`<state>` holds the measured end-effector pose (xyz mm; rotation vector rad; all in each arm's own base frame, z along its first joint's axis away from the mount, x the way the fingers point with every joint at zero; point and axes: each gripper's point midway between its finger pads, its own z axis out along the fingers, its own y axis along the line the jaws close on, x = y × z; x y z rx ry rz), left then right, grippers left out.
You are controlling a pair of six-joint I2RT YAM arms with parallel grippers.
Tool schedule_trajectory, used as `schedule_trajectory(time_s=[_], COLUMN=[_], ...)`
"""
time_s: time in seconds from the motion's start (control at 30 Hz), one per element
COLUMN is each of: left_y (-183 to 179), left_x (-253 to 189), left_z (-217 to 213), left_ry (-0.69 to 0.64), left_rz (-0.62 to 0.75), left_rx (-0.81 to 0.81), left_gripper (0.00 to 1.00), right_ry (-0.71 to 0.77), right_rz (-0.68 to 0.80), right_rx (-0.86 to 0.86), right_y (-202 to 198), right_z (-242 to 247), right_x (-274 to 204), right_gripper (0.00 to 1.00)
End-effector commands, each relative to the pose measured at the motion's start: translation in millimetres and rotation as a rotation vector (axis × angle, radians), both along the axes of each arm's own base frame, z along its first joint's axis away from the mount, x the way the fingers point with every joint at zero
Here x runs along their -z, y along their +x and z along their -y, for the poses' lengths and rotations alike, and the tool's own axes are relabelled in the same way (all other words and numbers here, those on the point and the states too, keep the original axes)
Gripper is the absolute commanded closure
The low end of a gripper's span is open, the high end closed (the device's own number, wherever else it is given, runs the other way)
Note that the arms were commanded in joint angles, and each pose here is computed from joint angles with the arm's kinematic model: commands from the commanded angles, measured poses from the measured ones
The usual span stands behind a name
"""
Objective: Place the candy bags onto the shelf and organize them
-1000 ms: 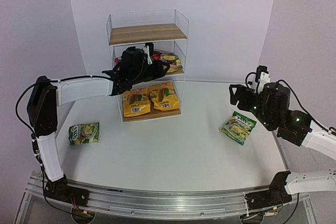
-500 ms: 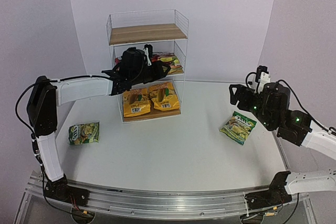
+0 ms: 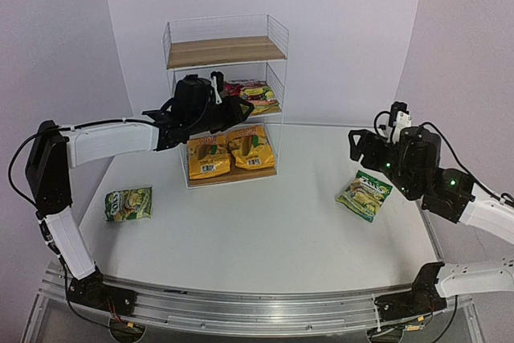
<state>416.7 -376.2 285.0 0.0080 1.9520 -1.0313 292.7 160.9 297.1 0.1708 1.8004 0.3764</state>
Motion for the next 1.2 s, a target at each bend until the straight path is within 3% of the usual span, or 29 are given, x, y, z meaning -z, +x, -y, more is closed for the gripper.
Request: schedule_trajectory(time_s=[0.0,0.2,0.43,0.67,0.87,1.17], left_y=[-16,-21,-13,-5,0,-18], left_x=[-25,-22,-25,-27,-29,-42], left_z=[-8,-2,-8,-28,-28,10], left_ry=[-0.068,-0.085,-0.096,-0.06,-0.004,0.045], left_rz=[0.021,0.016,0.024,0.028,0.03,0.12], left_rx=[0.014,0.046,-0.013,-0.118,-0.081,0.217], left_gripper=[0.57,0.69,0.99,1.0,1.0,1.0], right_ry=[0.05,0.054,0.043,0.037,0.033,0.027], right_rz=[0.022,0.02,0.014,0.007,0.0,-0.005], right_rx=[-0.017,-0.014,-0.014,-0.021,-0.031,-0.043], right_y=[1,0,2,4,5,6], right_z=[-6,-5,-6,-11,-14,-18], right_x=[-17,-15,-12,-10,-8,-6], right_gripper=[0.13,0.13,0.13,0.13,0.13,0.14])
